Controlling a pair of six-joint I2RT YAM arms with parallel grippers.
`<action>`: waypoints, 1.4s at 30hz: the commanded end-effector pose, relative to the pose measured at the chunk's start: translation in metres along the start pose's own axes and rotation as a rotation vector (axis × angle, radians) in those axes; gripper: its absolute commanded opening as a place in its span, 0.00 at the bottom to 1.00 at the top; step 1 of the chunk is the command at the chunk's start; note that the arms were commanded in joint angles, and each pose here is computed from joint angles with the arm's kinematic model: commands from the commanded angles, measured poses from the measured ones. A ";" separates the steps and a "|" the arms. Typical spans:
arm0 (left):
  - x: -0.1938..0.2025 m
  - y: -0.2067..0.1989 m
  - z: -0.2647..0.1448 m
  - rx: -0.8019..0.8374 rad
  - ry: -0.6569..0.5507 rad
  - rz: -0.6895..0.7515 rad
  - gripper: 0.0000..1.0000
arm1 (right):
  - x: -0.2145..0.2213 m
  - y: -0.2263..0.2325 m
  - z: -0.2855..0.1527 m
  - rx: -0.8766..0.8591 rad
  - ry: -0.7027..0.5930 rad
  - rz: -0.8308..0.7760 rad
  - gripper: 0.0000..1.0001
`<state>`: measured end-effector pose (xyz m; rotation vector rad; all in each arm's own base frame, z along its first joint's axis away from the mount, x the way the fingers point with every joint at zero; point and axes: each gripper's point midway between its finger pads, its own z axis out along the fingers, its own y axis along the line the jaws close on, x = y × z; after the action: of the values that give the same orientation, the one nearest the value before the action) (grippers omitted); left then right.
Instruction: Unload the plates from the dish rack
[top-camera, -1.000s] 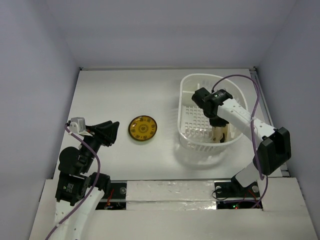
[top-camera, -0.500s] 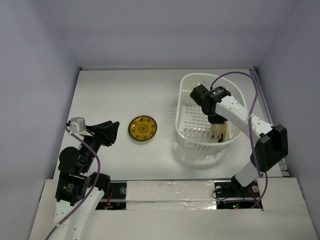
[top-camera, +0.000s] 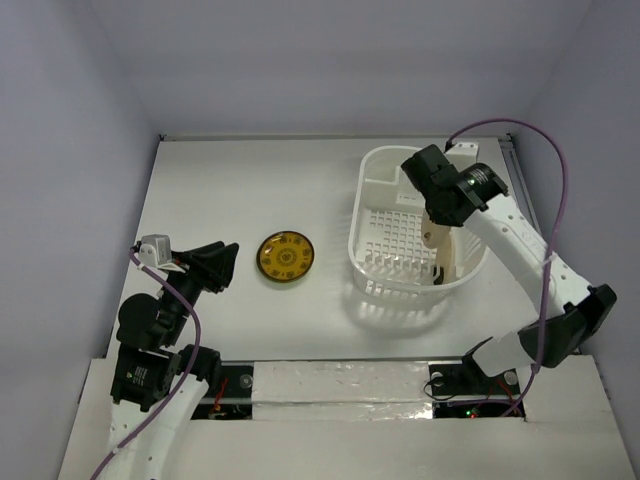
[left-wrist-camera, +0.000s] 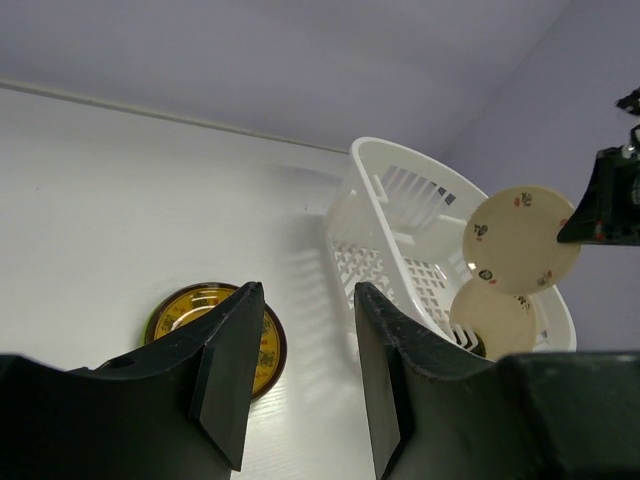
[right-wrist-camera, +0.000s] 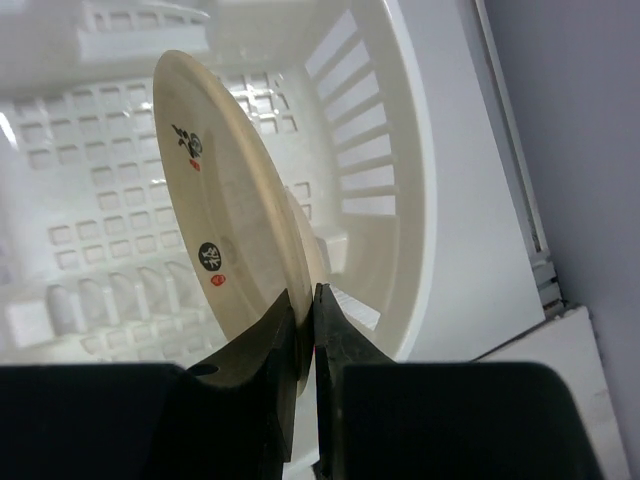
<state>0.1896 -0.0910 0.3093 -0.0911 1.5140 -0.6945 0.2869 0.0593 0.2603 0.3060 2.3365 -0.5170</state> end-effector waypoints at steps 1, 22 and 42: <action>-0.016 -0.012 0.001 0.043 -0.048 0.015 0.38 | -0.027 -0.015 -0.031 -0.030 -0.108 0.090 0.00; -0.018 -0.002 0.003 -0.013 -0.056 0.006 0.38 | 0.006 0.322 -0.134 -1.064 -0.112 0.079 0.00; -0.016 0.000 0.004 -0.017 -0.050 0.003 0.38 | 0.106 0.359 -0.055 -0.932 0.086 0.147 0.12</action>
<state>0.1948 -0.0866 0.3066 -0.1198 1.5239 -0.6690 0.3039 0.4124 0.1057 -0.0421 2.3981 0.5967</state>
